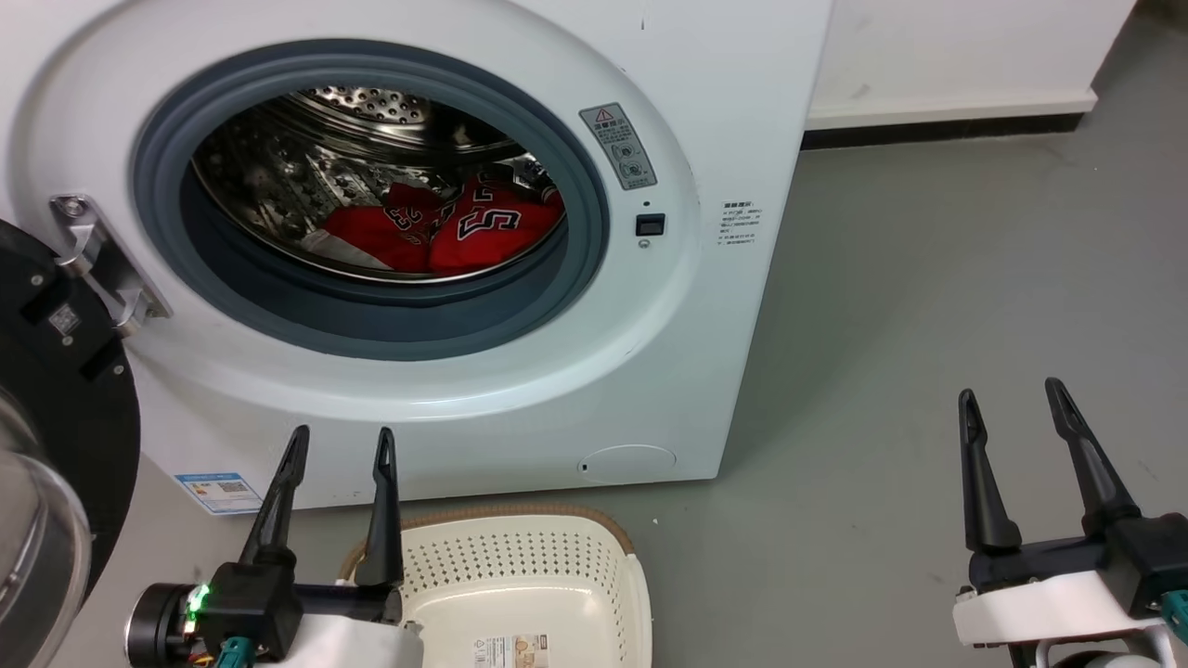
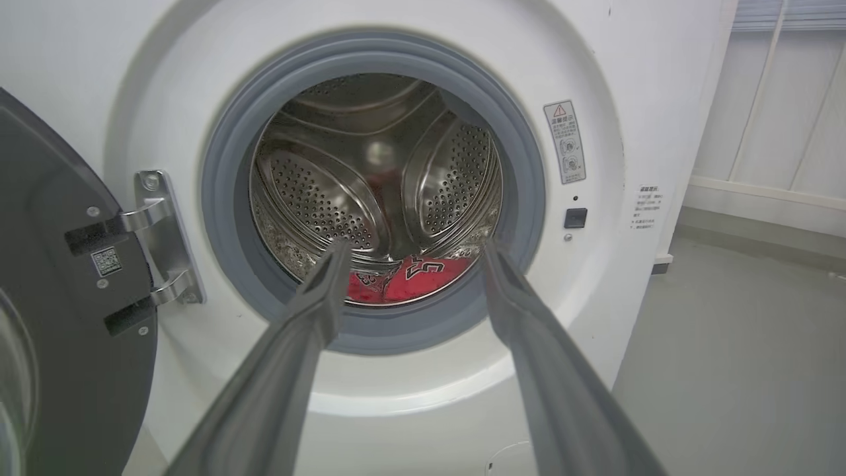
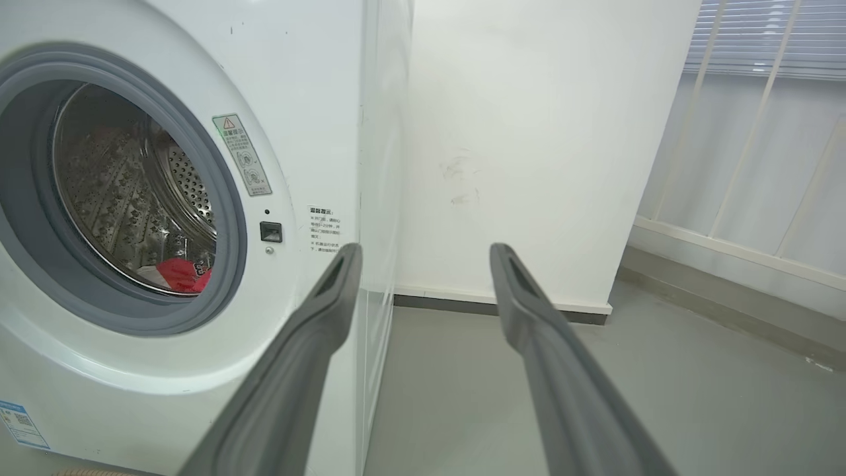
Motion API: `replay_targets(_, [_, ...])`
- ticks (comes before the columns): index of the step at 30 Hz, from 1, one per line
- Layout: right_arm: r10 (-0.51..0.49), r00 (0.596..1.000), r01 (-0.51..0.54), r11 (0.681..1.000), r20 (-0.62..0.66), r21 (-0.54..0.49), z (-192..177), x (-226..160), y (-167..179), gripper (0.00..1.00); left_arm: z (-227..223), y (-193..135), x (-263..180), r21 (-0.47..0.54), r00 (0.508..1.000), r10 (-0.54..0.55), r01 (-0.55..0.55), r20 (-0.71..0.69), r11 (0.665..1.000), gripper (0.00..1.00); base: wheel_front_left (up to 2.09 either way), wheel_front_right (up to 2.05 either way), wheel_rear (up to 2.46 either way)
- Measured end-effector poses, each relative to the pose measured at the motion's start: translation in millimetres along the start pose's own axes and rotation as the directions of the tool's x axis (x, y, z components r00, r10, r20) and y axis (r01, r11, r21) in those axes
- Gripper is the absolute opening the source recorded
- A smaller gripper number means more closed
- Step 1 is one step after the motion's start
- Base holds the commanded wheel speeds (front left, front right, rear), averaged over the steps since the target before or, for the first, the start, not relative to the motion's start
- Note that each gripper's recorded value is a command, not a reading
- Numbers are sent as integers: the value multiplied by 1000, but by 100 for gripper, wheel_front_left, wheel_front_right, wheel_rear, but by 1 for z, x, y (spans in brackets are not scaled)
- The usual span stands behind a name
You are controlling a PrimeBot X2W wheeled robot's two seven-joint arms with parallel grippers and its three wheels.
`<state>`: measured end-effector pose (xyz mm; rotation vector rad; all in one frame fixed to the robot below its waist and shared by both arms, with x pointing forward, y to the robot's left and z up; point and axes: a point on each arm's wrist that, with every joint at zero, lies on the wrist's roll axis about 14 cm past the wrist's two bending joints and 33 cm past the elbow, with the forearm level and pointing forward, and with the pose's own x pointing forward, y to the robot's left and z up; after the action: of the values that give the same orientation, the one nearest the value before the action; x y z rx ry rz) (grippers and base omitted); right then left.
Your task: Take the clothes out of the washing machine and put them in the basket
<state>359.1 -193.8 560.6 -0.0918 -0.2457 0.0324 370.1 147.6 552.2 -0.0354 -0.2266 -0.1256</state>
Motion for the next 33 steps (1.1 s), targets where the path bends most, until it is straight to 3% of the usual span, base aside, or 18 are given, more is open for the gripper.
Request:
replay_targets(7, [-28,999,29,999,-21,20,-9,6,-8,100,-23,3,13,-3,999,2,-3,-53,1000,100,0,0,0])
replay_targets(12, [-49,997,51,998,-52,25,-24,18,-16,100,-47,13,46,14,996,-9,10,-85,1000,100,0,0,0])
replay_targets(22, [-89,978,93,996,-186,15,-83,37,-31,100,-121,56,170,106,978,-59,82,-199,991,100,0,0,0])
replay_targets(27, [-115,959,125,992,-260,20,-115,38,-39,100,-158,68,237,160,935,-60,123,-350,979,100,0,0,0])
replay_targets(33, [-76,942,74,997,-328,-19,-145,41,-29,100,-211,77,286,220,811,-15,177,-585,959,100,0,0,0])
